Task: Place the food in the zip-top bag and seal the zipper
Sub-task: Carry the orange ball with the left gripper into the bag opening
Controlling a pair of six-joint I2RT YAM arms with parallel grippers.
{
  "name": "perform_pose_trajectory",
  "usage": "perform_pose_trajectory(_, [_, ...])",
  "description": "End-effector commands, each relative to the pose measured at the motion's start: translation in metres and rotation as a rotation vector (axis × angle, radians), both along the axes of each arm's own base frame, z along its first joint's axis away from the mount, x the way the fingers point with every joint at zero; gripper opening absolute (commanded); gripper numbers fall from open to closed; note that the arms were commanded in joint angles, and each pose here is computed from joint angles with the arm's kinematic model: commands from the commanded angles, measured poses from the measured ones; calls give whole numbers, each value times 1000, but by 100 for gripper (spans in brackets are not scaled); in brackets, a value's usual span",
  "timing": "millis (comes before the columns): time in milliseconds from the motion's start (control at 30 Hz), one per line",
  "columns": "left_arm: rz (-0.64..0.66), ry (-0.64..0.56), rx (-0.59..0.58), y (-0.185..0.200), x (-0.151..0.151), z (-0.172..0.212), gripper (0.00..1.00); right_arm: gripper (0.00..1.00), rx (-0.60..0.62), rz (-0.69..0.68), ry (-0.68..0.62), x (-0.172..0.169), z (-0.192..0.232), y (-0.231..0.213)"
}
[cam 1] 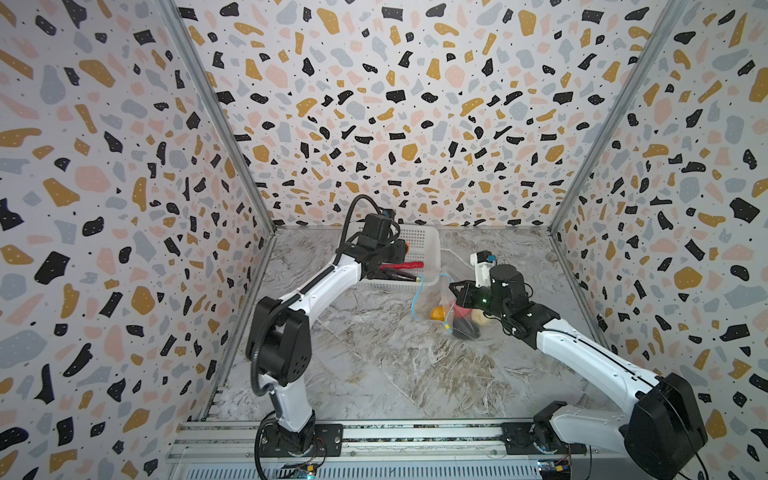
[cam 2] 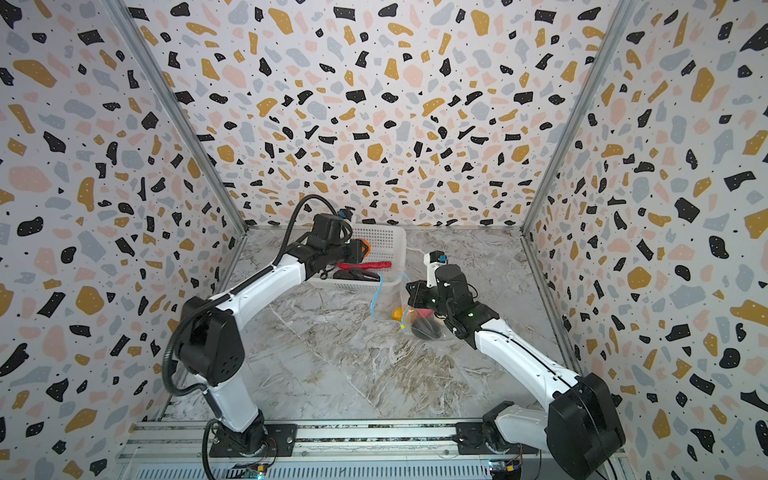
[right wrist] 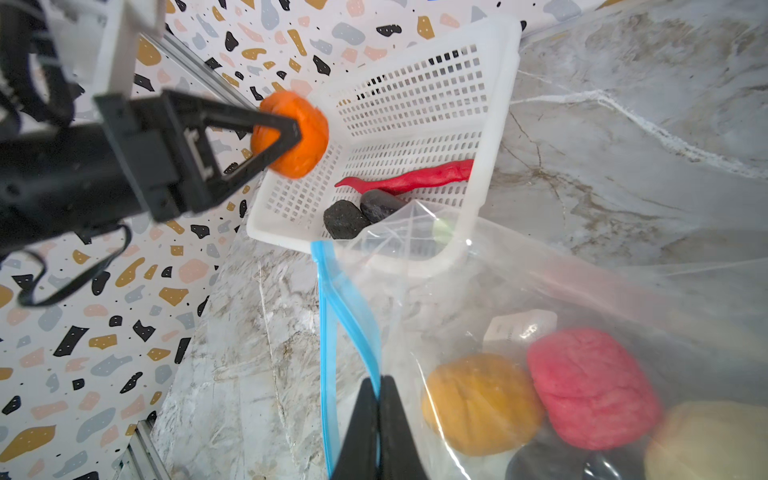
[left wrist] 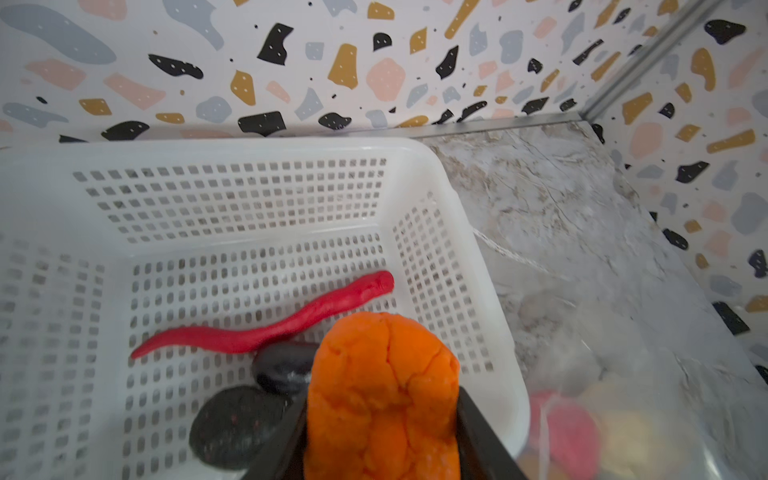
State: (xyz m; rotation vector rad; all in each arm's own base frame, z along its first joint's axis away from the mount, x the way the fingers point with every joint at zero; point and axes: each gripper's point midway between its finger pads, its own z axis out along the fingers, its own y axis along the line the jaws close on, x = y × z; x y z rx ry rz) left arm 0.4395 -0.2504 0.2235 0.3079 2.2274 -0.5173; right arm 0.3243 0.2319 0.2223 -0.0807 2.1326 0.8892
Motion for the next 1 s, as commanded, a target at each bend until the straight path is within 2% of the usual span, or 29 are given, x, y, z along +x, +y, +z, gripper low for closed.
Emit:
perform_pose_trajectory(0, [-103,-57,-86,-13,-36,26,42,0,23,14,-55,6,23,4])
perform_pose_trajectory(167, [-249,-52,-153,-38,-91,33,42,0,34,24,-61,6,28,9])
perform_pose_trajectory(300, [-311,-46,-175,-49,-115,25,43,0,35,28,-80,5,38,11])
perform_pose_trajectory(500, [-317,-10,-232,-62,-123,8,42,0,39,33,-94,3,47,15])
perform_pose_trajectory(800, [-253,-10,-352,-70,-112,20,42,0,50,30,-110,-3,53,20])
perform_pose_trajectory(967, [-253,1,-390,-76,-116,18,43,0,57,30,-119,-5,57,21])
